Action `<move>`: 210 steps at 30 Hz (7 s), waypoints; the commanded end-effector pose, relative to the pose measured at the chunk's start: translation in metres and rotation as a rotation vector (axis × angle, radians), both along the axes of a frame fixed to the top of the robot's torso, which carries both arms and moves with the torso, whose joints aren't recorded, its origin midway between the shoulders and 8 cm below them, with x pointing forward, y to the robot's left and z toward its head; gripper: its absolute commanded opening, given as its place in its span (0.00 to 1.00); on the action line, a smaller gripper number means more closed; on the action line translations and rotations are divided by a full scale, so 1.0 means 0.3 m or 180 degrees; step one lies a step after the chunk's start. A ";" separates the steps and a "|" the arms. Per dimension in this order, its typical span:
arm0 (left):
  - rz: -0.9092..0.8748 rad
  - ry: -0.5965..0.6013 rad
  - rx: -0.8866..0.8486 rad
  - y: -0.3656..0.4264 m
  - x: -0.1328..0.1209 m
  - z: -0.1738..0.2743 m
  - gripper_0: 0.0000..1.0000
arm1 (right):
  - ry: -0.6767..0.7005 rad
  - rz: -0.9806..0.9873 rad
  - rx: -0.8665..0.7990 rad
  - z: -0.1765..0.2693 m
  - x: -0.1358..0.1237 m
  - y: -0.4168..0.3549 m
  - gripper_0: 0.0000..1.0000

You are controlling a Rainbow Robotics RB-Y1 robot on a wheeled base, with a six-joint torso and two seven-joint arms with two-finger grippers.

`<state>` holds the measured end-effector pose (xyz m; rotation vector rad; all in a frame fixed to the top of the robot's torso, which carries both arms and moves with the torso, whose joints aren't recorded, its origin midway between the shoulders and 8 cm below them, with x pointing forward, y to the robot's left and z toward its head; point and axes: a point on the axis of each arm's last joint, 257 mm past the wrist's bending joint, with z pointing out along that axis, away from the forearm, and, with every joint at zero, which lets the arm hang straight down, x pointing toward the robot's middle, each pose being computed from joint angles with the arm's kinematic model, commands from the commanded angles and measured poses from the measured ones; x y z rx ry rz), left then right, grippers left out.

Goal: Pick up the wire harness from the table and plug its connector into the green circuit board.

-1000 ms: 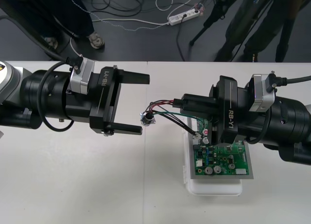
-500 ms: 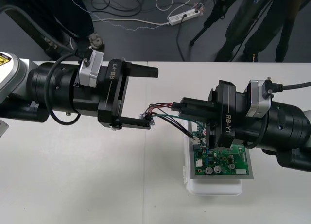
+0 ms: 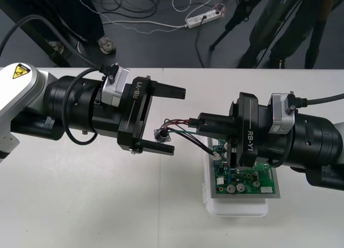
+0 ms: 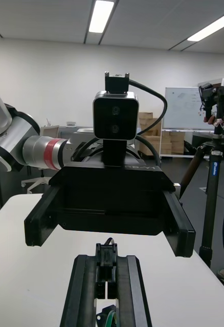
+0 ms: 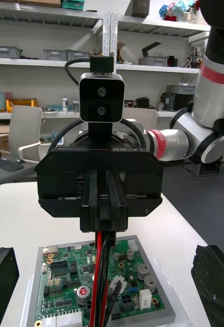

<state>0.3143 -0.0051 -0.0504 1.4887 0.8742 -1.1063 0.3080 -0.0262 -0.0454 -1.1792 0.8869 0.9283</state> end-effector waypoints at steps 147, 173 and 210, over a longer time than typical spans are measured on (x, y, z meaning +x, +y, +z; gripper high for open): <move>0.0115 0.0180 -0.0110 0.217 0.030 -0.204 0.00 | 0.0747 0.0119 -0.1454 -0.165 -0.041 -0.256 1.00; 0.0174 0.0087 0.0081 0.205 0.089 -0.448 0.00 | 0.0585 -0.1092 -0.2614 -0.257 0.203 -0.613 1.00; 0.0079 0.0038 0.0020 0.093 0.101 -0.592 0.00 | 0.0199 -0.1407 -0.4293 -0.587 0.266 -0.856 1.00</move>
